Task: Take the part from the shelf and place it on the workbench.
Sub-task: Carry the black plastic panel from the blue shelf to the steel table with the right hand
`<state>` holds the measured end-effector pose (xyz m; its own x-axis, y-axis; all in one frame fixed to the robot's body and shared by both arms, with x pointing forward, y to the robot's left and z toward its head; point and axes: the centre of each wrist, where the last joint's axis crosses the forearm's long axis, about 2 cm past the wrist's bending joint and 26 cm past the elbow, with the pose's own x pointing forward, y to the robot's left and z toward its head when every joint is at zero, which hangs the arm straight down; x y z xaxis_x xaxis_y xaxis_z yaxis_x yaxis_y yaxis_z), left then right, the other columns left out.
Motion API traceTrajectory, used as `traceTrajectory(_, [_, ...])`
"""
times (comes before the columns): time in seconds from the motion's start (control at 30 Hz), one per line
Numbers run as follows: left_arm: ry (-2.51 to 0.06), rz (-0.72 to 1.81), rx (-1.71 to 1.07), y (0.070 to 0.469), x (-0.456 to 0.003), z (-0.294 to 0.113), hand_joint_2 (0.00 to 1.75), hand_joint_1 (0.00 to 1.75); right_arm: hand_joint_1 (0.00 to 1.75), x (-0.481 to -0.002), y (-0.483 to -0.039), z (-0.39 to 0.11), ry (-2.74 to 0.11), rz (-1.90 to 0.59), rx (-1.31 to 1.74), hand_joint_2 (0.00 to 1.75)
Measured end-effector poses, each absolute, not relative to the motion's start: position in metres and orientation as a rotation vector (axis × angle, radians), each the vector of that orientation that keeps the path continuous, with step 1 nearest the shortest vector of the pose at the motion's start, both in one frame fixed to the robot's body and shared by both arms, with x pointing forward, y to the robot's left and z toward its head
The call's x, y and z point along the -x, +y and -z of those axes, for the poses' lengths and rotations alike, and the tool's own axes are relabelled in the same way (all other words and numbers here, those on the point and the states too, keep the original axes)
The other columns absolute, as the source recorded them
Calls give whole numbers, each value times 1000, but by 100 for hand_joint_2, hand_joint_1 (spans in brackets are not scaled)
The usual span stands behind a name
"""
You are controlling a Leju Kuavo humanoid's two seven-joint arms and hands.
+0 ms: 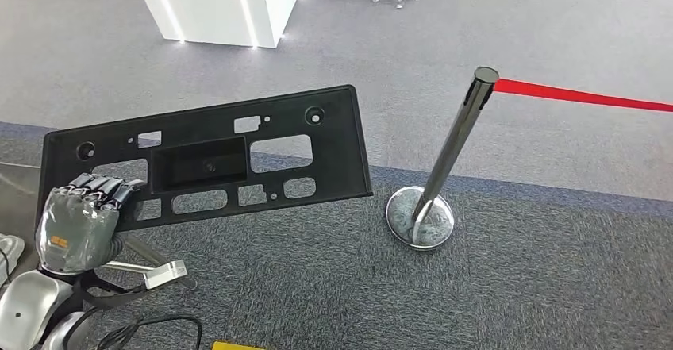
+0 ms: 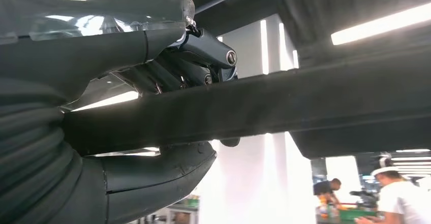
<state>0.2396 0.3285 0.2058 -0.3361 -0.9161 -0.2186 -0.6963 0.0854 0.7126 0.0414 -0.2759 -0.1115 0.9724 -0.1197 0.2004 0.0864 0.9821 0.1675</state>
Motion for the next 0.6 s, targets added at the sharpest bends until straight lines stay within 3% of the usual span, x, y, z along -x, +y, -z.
traceTrajectory(0.6, [-2055, 1046, -1532, 327, -241, -206, 175, 175, 0, -41, -272, 111, -199, 96, -158, 0])
